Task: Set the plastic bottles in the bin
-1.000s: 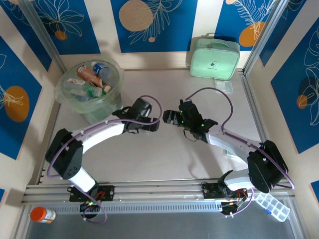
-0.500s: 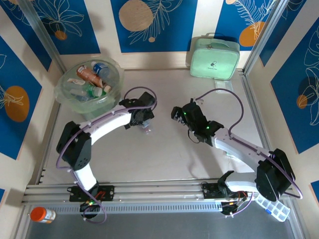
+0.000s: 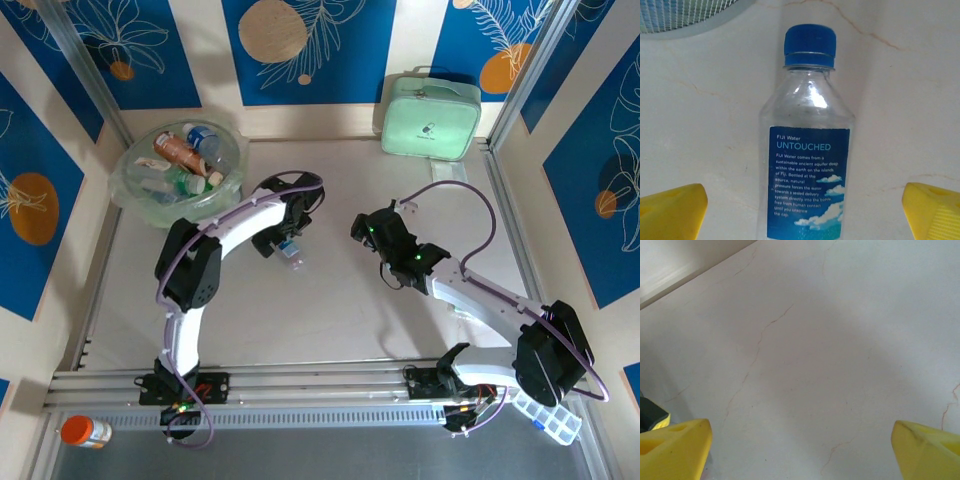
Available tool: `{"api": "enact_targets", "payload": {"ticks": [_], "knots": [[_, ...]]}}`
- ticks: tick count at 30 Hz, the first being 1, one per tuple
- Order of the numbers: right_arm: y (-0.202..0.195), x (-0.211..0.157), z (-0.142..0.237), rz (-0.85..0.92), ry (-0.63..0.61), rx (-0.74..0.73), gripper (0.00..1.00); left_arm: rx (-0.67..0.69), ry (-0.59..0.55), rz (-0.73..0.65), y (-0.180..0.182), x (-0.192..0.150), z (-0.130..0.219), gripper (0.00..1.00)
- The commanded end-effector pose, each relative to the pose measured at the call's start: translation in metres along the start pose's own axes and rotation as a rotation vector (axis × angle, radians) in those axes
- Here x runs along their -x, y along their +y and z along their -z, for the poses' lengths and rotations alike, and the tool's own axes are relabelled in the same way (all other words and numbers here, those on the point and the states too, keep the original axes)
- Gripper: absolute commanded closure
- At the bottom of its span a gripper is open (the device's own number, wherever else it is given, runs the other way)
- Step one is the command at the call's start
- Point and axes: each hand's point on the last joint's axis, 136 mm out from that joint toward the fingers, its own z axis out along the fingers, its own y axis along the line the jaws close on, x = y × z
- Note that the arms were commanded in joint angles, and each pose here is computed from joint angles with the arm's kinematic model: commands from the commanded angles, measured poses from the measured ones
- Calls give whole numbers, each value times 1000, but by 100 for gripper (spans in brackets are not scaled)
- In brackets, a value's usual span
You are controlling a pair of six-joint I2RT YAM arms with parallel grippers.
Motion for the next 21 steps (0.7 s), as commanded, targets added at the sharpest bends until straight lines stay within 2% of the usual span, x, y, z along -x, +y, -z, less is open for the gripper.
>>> {"api": "enact_targets", "payload": {"ticks": [1, 6, 17, 21], "knots": [[-1, 3, 1, -15, -19, -18, 7, 68, 16, 55, 12, 1, -8, 0], [0, 2, 1, -7, -18, -15, 8, 69, 47, 74, 13, -5, -26, 5], [0, 2, 0, -1, -22, -22, 7, 47, 75, 95, 13, -15, -40, 24], [2, 2, 0, 2, -23, -19, 7, 37, 91, 91, 11, -19, -45, 34]]}}
